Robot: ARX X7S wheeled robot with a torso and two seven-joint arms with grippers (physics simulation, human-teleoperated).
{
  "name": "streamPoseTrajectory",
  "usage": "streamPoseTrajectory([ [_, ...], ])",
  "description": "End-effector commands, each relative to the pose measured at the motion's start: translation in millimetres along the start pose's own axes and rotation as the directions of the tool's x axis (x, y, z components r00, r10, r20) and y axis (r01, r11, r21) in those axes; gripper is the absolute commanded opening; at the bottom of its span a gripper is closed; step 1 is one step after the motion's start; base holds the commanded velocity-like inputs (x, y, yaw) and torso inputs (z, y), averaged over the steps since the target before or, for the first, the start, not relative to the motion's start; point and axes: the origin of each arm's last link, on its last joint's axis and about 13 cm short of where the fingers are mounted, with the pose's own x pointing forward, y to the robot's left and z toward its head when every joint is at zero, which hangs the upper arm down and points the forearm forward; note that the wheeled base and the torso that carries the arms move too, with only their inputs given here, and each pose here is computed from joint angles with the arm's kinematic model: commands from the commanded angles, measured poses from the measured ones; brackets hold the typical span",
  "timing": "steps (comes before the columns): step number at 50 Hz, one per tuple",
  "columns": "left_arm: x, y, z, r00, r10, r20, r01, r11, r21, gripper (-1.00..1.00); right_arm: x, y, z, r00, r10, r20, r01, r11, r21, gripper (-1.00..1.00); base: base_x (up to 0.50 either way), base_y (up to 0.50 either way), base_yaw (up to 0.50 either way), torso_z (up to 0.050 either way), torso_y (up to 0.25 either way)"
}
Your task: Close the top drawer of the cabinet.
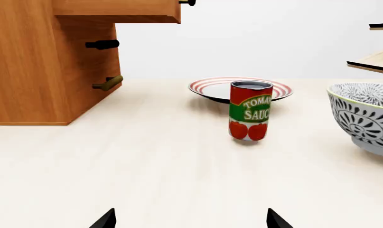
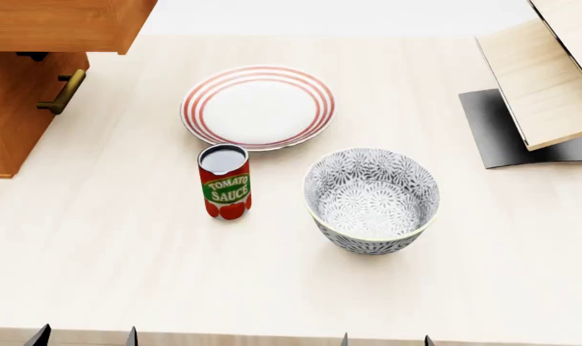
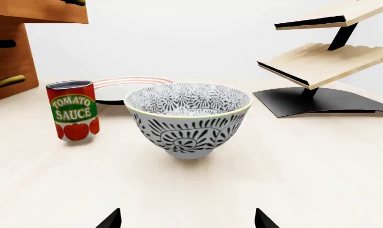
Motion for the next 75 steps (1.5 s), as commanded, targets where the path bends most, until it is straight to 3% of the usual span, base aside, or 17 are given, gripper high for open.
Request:
streamPoseTrajectory([
  [1,0,0.0,1,1.000,0.000,0.000,0.000,1.000,0.000,1.00,0,0.5,-1,1.000,0.000,0.000,0.000,1.000,0.000,1.00,0.00,0.00,0.00,0.000,0.000],
  [17,0,1.1,-1,1.000,0.002,0.001,-0.002,1.000,-0.004,1.00,-3,2.8,1,1.000,0.022,0.020,-0.021,0.999,-0.028,1.00,0.00,0.00,0.00,0.000,0.000],
  [19,2,1.2,-1,1.000,0.008,0.019,-0.008,1.000,0.020,1.00,-2,4.4,3,0.998,0.054,0.041,-0.050,0.994,-0.100,1.00,0.00,0.00,0.00,0.000,0.000],
  [23,8,-0.6,-1,0.998,0.000,0.056,-0.004,0.998,0.065,1.00,6,2.0,14,0.996,0.047,0.070,-0.041,0.995,-0.091,1.00,0.00,0.00,0.00,0.000,0.000],
  [35,43,-0.8,46,0.985,-0.012,0.170,0.000,0.998,0.068,1.00,47,-7.7,85,0.987,-0.014,0.161,0.009,0.999,0.031,1.00,0.00,0.00,0.00,0.000,0.000],
  [38,48,-2.9,65,0.976,-0.023,0.216,0.005,0.996,0.084,1.00,51,-4.8,107,0.974,-0.042,0.223,0.010,0.990,0.141,1.00,0.00,0.00,0.00,0.000,0.000],
  [40,49,-4.0,64,0.984,-0.008,0.180,-0.010,0.995,0.100,1.00,43,-1.4,101,0.973,-0.040,0.227,0.021,0.996,0.088,1.00,0.00,0.00,0.00,0.000,0.000],
  [42,51,-3.3,61,0.988,0.009,0.156,-0.028,0.992,0.122,1.00,38,-2.0,97,0.973,-0.047,0.225,0.024,0.994,0.104,1.00,0.00,0.00,0.00,0.000,0.000],
  [43,53,-3.5,60,0.989,0.017,0.147,-0.037,0.991,0.132,1.00,38,-4.6,101,0.968,-0.110,0.226,0.066,0.979,0.194,1.00,0.00,0.00,0.00,0.000,0.000],
  [46,55,-5.9,69,0.989,0.034,0.145,-0.057,0.987,0.153,1.00,35,-3.2,110,0.955,-0.143,0.258,0.053,0.944,0.327,1.00,0.00,0.00,0.00,0.000,0.000],
  [48,56,-7.5,75,0.987,0.034,0.158,-0.062,0.982,0.179,1.00,34,0.7,113,0.950,-0.152,0.273,0.035,0.920,0.389,1.00,0.00,0.00,0.00,0.000,0.000],
  [51,58,-7.9,78,0.986,0.025,0.164,-0.059,0.976,0.210,1.00,34,3.5,114,0.950,-0.151,0.274,0.034,0.920,0.390,1.00,0.00,0.00,0.00,0.000,0.000],
  [56,73,-15.2,101,0.978,-0.043,0.206,-0.037,0.929,0.369,1.00,39,7.4,116,0.952,-0.147,0.269,0.035,0.924,0.381,1.00,0.00,0.00,0.00,0.000,0.000],
  [63,101,-25.0,134,0.964,-0.106,0.243,-0.028,0.871,0.490,1.00,41,3.5,124,0.950,-0.156,0.269,0.050,0.930,0.365,1.00,0.00,0.00,0.00,0.000,0.000],
  [69,122,-29.1,161,0.950,-0.157,0.269,-0.060,0.755,0.653,1.00,41,-0.1,129,0.946,-0.172,0.274,0.065,0.931,0.360,1.00,0.00,0.00,0.00,0.000,0.000],
  [72,134,-32.7,178,0.941,-0.198,0.274,-0.076,0.666,0.742,1.00,40,-0.6,131,0.945,-0.173,0.277,0.063,0.929,0.364,1.00,0.00,0.00,0.00,0.000,0.000],
  [75,143,-36.2,192,0.935,-0.215,0.282,-0.094,0.617,0.781,1.00,39,-2.1,134,0.942,-0.182,0.283,0.067,0.926,0.372,1.00,0.00,0.00,0.00,0.000,0.000],
])
